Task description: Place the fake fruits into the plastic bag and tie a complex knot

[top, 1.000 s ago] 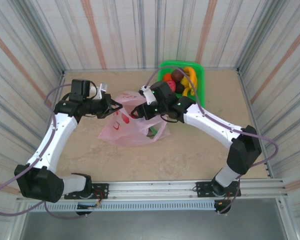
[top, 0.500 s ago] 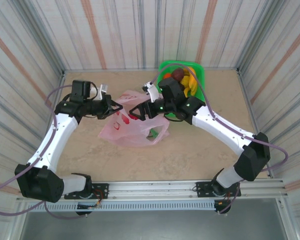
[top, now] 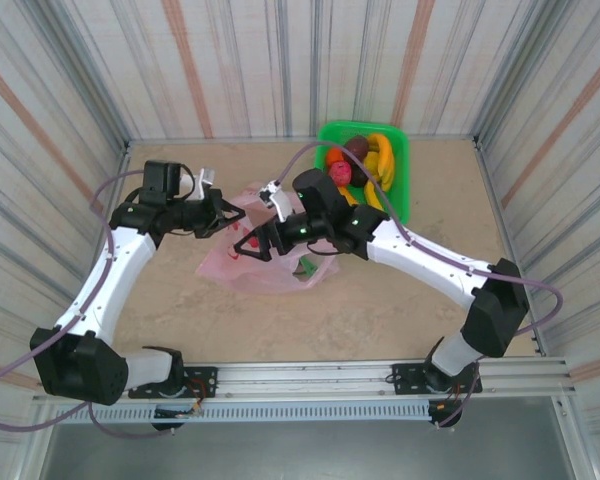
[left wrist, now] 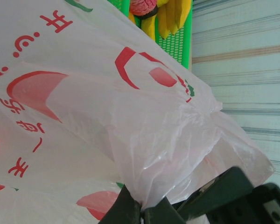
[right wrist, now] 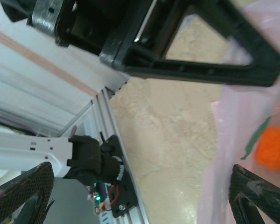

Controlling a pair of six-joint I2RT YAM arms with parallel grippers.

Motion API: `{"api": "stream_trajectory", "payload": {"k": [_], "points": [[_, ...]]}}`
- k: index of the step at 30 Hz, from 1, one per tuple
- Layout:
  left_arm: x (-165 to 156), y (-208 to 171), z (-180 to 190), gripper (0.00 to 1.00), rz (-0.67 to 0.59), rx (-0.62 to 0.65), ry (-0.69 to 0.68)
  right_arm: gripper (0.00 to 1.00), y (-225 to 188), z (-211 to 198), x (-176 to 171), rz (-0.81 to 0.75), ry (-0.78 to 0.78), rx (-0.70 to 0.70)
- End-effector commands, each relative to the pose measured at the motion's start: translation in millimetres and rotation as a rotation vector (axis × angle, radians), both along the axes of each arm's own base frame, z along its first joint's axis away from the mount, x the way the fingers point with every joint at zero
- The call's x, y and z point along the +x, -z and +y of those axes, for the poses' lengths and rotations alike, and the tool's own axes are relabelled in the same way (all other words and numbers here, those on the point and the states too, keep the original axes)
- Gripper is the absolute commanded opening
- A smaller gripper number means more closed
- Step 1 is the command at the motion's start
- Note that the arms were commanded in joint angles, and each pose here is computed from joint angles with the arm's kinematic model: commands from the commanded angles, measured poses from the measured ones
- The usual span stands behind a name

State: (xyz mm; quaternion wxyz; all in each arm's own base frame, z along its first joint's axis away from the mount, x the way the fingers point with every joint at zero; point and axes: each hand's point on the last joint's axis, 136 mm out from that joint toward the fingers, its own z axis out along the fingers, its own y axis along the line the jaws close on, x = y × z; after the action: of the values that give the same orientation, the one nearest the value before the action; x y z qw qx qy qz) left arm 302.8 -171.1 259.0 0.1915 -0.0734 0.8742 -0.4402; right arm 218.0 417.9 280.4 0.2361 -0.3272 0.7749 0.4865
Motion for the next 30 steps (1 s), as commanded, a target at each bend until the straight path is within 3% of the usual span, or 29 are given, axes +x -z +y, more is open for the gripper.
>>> {"api": "stream_trajectory", "payload": {"k": [1,11,21,30], "points": [[-2,-3,0,0.0,-0.01,-0.02,0.008,0.97,-21,8,-9,-0.001,-0.032,0.051],[-2,0,1,0.0,-0.007,-0.016,0.007,0.96,-63,-22,13,-0.18,0.078,0.007],[-3,1,2,0.0,-0.006,-0.009,0.001,0.96,-96,-73,62,-0.284,0.237,-0.014],[-4,2,6,0.0,-0.014,0.019,-0.01,0.96,-84,-141,129,-0.246,0.508,-0.081]]}}
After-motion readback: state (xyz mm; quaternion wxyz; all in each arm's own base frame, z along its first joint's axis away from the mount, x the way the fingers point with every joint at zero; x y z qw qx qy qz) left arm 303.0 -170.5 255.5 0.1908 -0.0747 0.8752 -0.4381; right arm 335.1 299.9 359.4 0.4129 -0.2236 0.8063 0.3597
